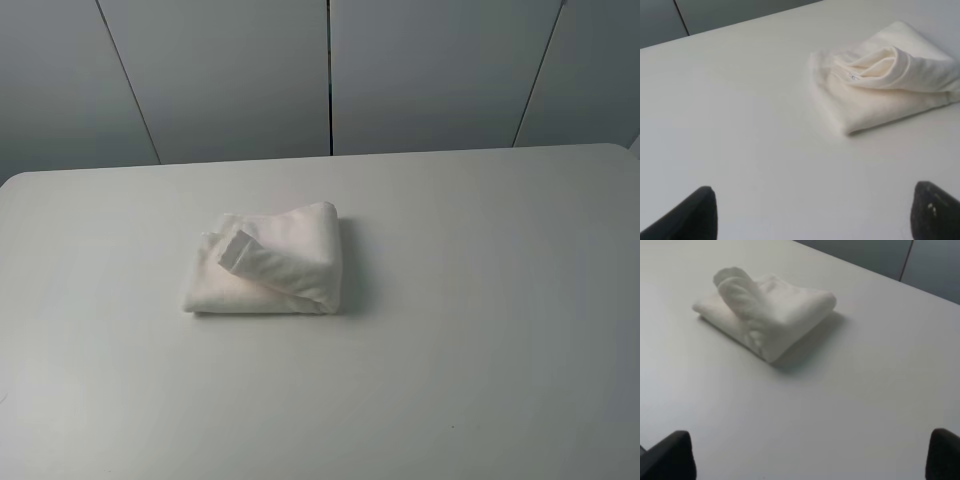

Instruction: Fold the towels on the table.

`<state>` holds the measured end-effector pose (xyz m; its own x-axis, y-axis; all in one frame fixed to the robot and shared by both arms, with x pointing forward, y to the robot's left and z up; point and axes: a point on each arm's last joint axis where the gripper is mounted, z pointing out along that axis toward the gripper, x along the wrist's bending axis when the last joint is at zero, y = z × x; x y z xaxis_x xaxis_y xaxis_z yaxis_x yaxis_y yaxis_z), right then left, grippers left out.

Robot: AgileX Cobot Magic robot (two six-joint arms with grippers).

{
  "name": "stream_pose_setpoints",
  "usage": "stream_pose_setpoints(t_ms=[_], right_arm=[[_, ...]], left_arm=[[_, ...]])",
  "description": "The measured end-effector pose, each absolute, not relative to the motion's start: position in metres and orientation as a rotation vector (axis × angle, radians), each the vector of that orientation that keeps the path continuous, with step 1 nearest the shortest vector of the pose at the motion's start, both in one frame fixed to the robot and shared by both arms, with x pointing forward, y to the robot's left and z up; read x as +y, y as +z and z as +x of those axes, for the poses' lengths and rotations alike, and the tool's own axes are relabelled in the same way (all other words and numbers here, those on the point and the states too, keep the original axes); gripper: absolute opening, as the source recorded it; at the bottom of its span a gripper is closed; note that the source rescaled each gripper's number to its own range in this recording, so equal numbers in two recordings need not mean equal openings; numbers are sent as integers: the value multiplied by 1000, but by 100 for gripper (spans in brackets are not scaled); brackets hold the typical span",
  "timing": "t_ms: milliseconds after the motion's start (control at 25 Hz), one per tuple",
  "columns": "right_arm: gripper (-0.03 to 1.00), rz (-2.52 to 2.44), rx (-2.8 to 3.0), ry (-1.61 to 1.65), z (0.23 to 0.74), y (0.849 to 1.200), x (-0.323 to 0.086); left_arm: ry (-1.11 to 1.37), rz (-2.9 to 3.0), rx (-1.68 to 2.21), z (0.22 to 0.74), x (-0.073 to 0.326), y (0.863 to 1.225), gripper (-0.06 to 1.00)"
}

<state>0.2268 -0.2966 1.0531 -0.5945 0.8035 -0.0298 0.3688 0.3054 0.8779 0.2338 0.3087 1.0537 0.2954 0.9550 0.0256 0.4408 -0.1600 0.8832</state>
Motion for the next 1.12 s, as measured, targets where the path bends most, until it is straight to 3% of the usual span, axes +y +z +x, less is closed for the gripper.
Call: stream_pose_setpoints(t_ms=[520,1120], right_arm=[[100,1400,1762,1034,229,1053,-293],[100,1406,1755,1027,230,1053,-294]], left_arm=[[982,1536,1602,231,307,1054,99],[984,1533,1606,231,307,1054,99]])
